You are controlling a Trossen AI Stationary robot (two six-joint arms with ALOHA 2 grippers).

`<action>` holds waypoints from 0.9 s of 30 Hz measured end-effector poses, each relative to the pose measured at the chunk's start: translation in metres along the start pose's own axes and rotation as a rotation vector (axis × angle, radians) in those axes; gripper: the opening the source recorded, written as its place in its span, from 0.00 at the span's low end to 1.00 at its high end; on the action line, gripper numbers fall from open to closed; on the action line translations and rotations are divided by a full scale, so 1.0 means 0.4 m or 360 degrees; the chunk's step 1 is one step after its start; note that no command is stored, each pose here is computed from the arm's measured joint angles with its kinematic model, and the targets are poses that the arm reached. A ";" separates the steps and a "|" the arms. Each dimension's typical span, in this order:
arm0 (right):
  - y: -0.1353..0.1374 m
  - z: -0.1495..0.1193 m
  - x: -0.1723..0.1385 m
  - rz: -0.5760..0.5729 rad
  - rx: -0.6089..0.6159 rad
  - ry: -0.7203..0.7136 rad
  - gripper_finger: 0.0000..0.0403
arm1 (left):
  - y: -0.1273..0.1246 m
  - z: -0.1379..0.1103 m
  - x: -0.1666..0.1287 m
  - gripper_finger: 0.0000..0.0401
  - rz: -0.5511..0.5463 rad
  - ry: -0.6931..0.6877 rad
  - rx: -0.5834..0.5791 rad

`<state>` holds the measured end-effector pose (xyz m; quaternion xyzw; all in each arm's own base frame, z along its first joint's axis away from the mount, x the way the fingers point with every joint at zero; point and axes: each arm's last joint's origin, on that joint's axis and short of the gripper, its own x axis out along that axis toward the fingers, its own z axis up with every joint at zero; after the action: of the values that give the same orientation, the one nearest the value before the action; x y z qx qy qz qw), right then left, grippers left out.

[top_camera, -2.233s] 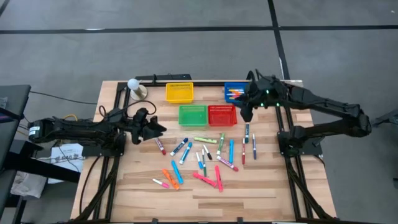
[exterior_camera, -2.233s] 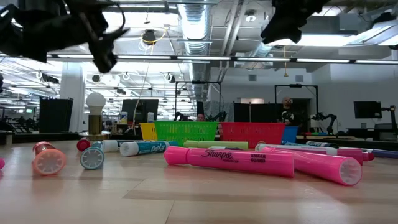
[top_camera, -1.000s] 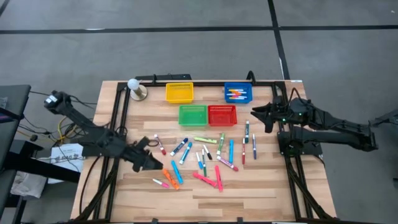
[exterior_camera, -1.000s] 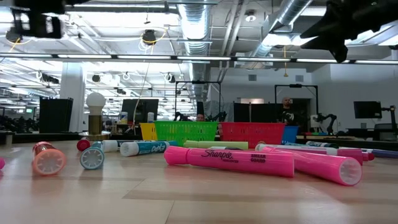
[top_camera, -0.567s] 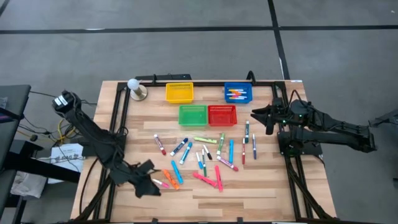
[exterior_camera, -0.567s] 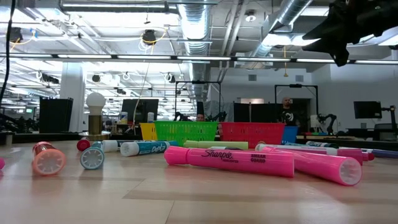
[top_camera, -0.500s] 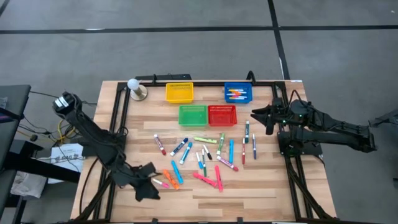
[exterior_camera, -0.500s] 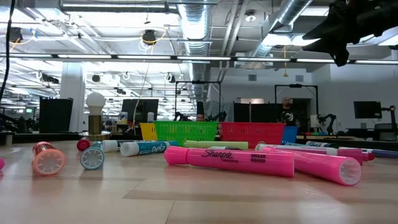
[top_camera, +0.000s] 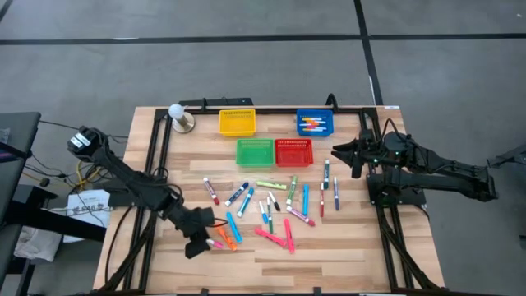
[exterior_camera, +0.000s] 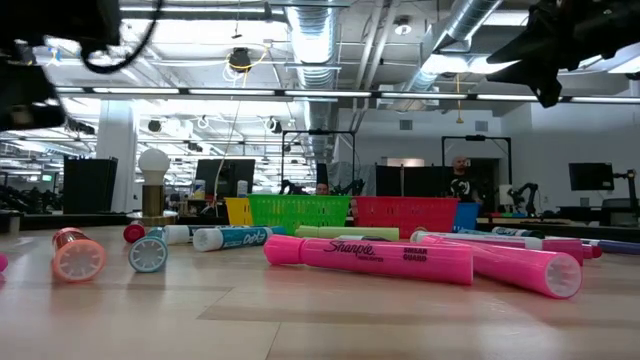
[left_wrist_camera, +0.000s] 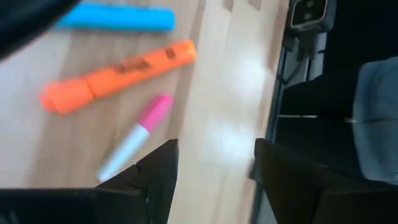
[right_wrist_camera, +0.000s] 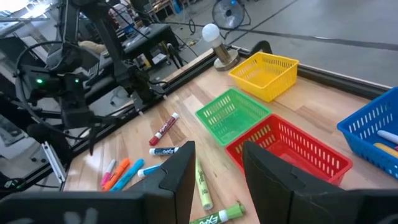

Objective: Pick & Place Markers
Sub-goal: Put the pink highlighter into the blue bin

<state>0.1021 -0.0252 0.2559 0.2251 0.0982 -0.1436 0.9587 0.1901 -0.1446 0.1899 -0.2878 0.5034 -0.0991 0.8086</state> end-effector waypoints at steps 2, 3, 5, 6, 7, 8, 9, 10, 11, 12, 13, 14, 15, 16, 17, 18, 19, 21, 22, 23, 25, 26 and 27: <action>0.000 0.000 0.000 0.0000 0.0010 0.0000 0.30 | 0.005 0.009 -0.001 0.52 0.0011 -0.0025 0.0095; 0.000 0.000 0.000 0.0000 0.0011 0.0000 0.30 | 0.009 0.013 -0.001 0.52 0.0028 -0.0046 0.0146; 0.000 0.000 0.000 0.0000 0.0011 0.0000 0.30 | 0.013 0.022 -0.002 0.52 0.0063 -0.0104 0.0179; 0.000 0.000 0.000 -0.0001 0.0011 0.0000 0.30 | 0.015 0.026 -0.002 0.52 0.0071 -0.0126 0.0168; 0.000 0.000 0.000 -0.0001 0.0011 0.0000 0.30 | 0.016 0.029 -0.003 0.52 0.0071 -0.0138 0.0154; 0.000 0.000 0.000 0.0000 0.0011 0.0000 0.30 | 0.016 0.032 -0.003 0.52 0.0067 -0.0145 0.0147; 0.000 0.000 0.000 -0.0001 0.0011 0.0000 0.30 | 0.015 0.033 -0.003 0.52 0.0058 -0.0152 0.0141; 0.000 0.000 0.000 -0.0001 0.0011 0.0000 0.30 | 0.014 0.035 -0.003 0.52 0.0045 -0.0164 0.0121; 0.000 0.000 0.000 -0.0001 0.0011 0.0000 0.30 | 0.012 0.036 -0.003 0.52 0.0038 -0.0175 0.0104; 0.000 0.000 0.000 -0.0001 0.0011 0.0000 0.30 | 0.013 0.038 -0.004 0.52 0.0047 -0.0196 0.0074; 0.000 0.000 0.000 -0.0001 0.0011 0.0000 0.30 | 0.014 0.039 -0.004 0.52 0.0051 -0.0200 0.0046; 0.000 0.000 0.000 -0.0001 0.0011 0.0000 0.30 | 0.016 0.041 -0.004 0.52 0.0055 -0.0203 0.0030; 0.000 0.000 0.000 -0.0002 0.0011 0.0000 0.30 | 0.016 0.041 -0.004 0.52 0.0057 -0.0206 0.0036; 0.000 0.000 0.000 -0.0002 0.0011 0.0000 0.30 | 0.016 0.041 -0.004 0.52 0.0061 -0.0208 0.0066; 0.000 0.000 0.000 -0.0002 0.0011 0.0000 0.30 | 0.015 0.040 -0.004 0.52 0.0063 -0.0206 0.0104; 0.000 0.000 0.000 -0.0002 0.0011 0.0000 0.30 | 0.014 0.039 -0.004 0.52 0.0063 -0.0201 0.0146; 0.000 0.000 0.000 -0.0002 0.0011 0.0000 0.30 | 0.013 0.036 -0.004 0.52 0.0062 -0.0196 0.0195; 0.000 0.000 0.000 -0.0002 0.0011 0.0000 0.30 | 0.010 0.033 -0.003 0.52 0.0062 -0.0188 0.0274; 0.000 0.000 0.000 -0.0002 0.0011 0.0000 0.30 | 0.009 0.031 -0.003 0.52 0.0065 -0.0182 0.0303; 0.000 0.000 0.000 -0.0002 0.0011 0.0000 0.30 | 0.010 0.028 -0.003 0.52 0.0072 -0.0171 0.0325; 0.000 0.000 0.000 -0.0002 0.0011 0.0000 0.30 | 0.010 0.020 -0.002 0.52 0.0092 -0.0139 0.0375; 0.000 0.000 0.000 -0.0002 0.0011 0.0000 0.30 | 0.012 0.017 0.000 0.52 0.0111 -0.0124 0.0401; 0.000 0.000 0.000 -0.0002 0.0011 0.0000 0.30 | 0.015 0.014 0.002 0.52 0.0138 -0.0109 0.0418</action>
<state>0.1021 -0.0252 0.2559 0.2283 0.0978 -0.1446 0.9578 0.1945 -0.1380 0.1879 -0.1607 0.4702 -0.1192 0.8596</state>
